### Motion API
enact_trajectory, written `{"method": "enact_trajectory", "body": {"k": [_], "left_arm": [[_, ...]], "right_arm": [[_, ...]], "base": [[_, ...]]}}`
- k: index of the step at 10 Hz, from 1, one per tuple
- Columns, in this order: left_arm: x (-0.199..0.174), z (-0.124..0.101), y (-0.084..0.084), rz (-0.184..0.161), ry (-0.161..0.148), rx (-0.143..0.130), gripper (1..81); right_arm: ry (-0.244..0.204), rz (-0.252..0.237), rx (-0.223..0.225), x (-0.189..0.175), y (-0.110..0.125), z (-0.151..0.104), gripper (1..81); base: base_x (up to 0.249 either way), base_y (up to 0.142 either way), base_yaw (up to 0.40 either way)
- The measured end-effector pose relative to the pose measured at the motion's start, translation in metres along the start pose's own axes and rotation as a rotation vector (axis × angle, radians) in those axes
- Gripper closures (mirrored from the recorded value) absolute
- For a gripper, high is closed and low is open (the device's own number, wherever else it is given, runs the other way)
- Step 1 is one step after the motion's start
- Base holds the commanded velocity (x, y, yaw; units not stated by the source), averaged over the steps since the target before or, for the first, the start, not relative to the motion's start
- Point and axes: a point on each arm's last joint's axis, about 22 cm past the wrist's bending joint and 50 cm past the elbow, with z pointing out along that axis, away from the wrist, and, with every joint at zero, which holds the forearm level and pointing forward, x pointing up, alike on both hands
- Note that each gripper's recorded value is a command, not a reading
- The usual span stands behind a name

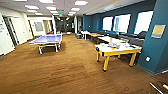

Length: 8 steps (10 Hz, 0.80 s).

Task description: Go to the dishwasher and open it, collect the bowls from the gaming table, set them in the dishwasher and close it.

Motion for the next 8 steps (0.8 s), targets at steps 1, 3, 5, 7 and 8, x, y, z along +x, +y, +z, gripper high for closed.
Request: {"method": "enact_trajectory", "body": {"k": [1, 3, 5, 7, 8], "left_arm": [[0.0005, 0.0, -0.0004, 0.0, 0.0, 0.0, 1.0], [0.0001, 0.0001, 0.0003, 0.0, 0.0, 0.0, 1.0], [0.0006, 0.0005, 0.0023, 0.0, 0.0, -0.003, 1.0], [-0.0003, 0.0005, 0.0026, -0.001, -0.001, -0.003, 1.0], [0.0002, 0.0005, 0.0024, 0.0, 0.0, -0.003, 1.0]], "right_arm": [[0.002, 0.0, 0.0, 0.0015, -0.0002, 0.0001, 1.0], [0.004, 0.0, 0.0, 0.0018, 0.0001, 0.0, 1.0], [0.003, 0.0, 0.0, 0.0017, 0.0005, 0.0, 1.0], [0.006, -0.001, 0.0, 0.0041, 0.0002, 0.0002, 1.0], [0.007, -0.001, 0.0, 0.005, 0.0004, 0.0002, 1.0]], "base": [[0.158, 0.0, 0.0], [0.158, 0.0, 0.0], [0.158, 0.0, 0.0], [0.158, 0.0, 0.0], [0.159, 0.0, 0.0]]}}
